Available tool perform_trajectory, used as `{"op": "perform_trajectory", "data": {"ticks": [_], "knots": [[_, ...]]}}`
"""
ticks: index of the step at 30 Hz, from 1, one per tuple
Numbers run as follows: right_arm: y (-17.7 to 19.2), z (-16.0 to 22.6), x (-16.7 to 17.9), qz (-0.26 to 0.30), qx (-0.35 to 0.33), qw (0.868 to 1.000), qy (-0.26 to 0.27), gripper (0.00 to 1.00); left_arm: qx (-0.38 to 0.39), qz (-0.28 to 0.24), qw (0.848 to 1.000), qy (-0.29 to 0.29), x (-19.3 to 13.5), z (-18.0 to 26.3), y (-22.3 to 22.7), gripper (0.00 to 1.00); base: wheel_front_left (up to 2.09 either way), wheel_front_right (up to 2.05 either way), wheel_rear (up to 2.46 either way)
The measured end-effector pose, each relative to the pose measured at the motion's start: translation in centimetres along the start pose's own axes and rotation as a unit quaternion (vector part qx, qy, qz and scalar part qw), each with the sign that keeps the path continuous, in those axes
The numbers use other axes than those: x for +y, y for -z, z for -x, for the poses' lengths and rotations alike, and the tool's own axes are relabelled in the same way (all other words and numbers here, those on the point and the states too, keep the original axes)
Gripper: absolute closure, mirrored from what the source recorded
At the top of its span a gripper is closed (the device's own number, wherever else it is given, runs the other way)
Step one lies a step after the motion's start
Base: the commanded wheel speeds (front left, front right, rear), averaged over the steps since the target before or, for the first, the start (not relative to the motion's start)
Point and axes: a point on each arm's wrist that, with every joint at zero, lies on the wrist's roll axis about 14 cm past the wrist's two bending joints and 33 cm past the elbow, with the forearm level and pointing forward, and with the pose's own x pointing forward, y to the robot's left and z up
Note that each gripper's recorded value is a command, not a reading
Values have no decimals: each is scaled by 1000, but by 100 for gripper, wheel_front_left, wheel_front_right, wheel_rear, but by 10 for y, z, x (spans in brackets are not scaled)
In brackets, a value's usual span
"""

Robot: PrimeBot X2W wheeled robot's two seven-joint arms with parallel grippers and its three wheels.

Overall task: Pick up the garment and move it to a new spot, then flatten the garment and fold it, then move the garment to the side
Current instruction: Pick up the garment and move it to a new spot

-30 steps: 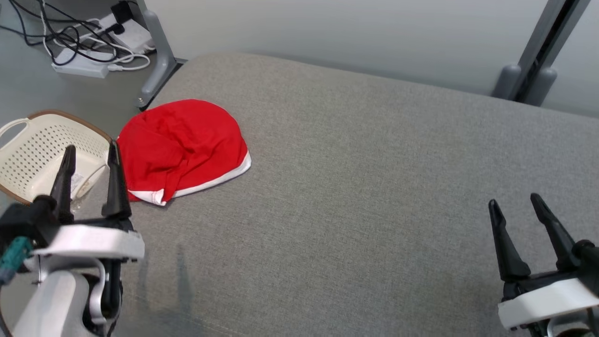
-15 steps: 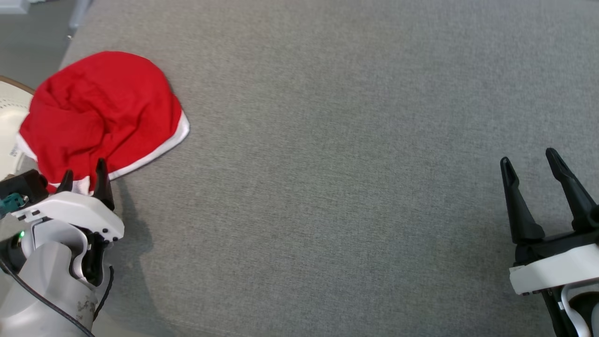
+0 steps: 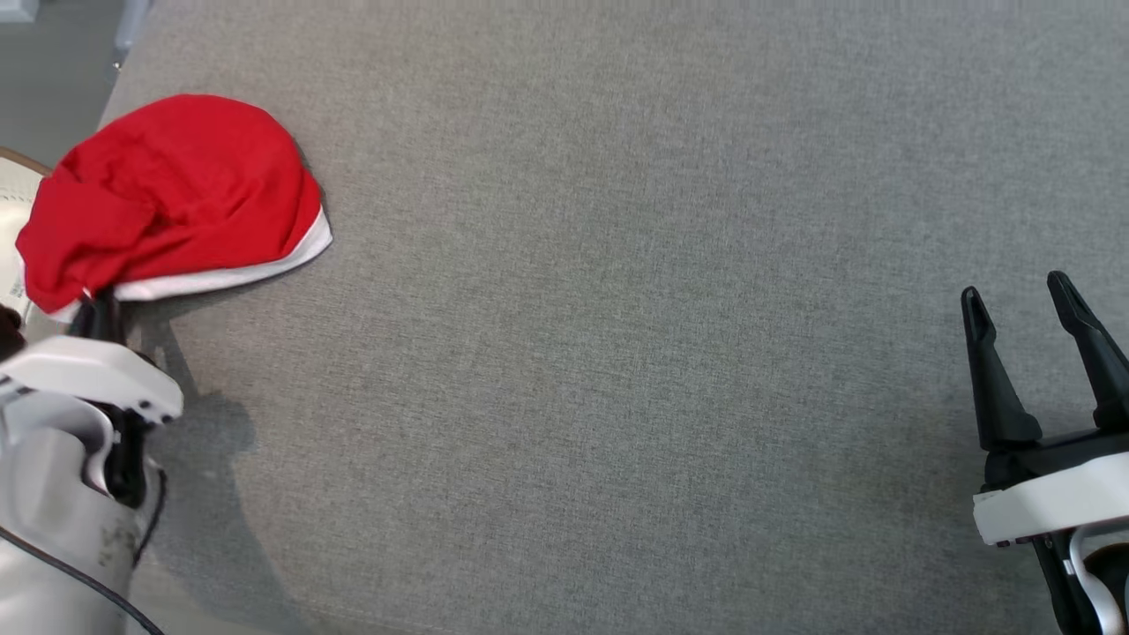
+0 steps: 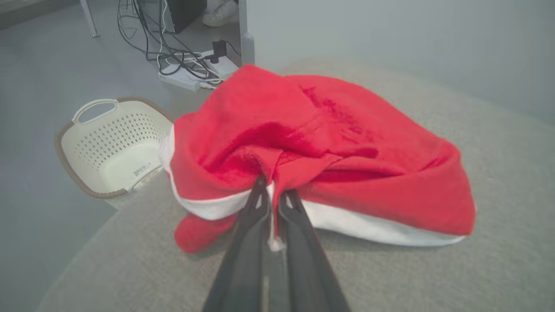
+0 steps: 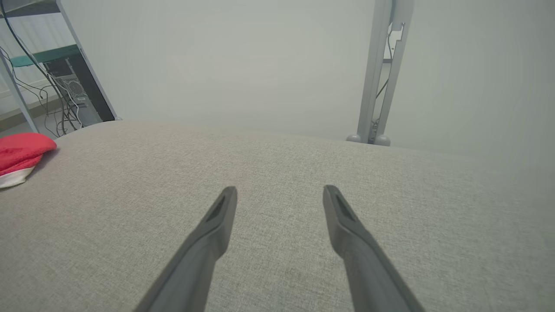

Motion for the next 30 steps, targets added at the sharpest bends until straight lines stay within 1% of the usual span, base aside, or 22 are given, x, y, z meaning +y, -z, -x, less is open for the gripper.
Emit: {"op": "perform_trajectory", "data": {"ticks": [3,5,7,12,14,19,25,30], "knots": [[-9,5,0,0,-12,1000,5,0,-65,-7,998,7,1,0,-47,100,0,0,0],[-16,10,1,0,-20,1000,9,0,-129,-12,991,14,-2,5,-92,100,0,0,0],[-26,15,2,0,-33,999,13,0,-184,-20,983,24,-6,17,-126,100,0,0,0],[-47,35,6,2,-61,998,23,0,-275,-25,960,43,-14,61,-167,100,0,0,0],[-53,46,5,1,-69,997,32,0,-298,-31,953,54,-21,80,-171,100,0,0,0],[-62,75,-3,2,-83,995,62,0,-304,-32,947,97,-51,123,-160,100,0,0,0],[-72,105,-19,6,-98,990,100,0,-279,-29,945,167,-102,162,-136,100,0,0,0],[-79,124,-33,8,-109,985,131,0,-270,-32,932,240,-153,178,-131,100,0,0,0]]}}
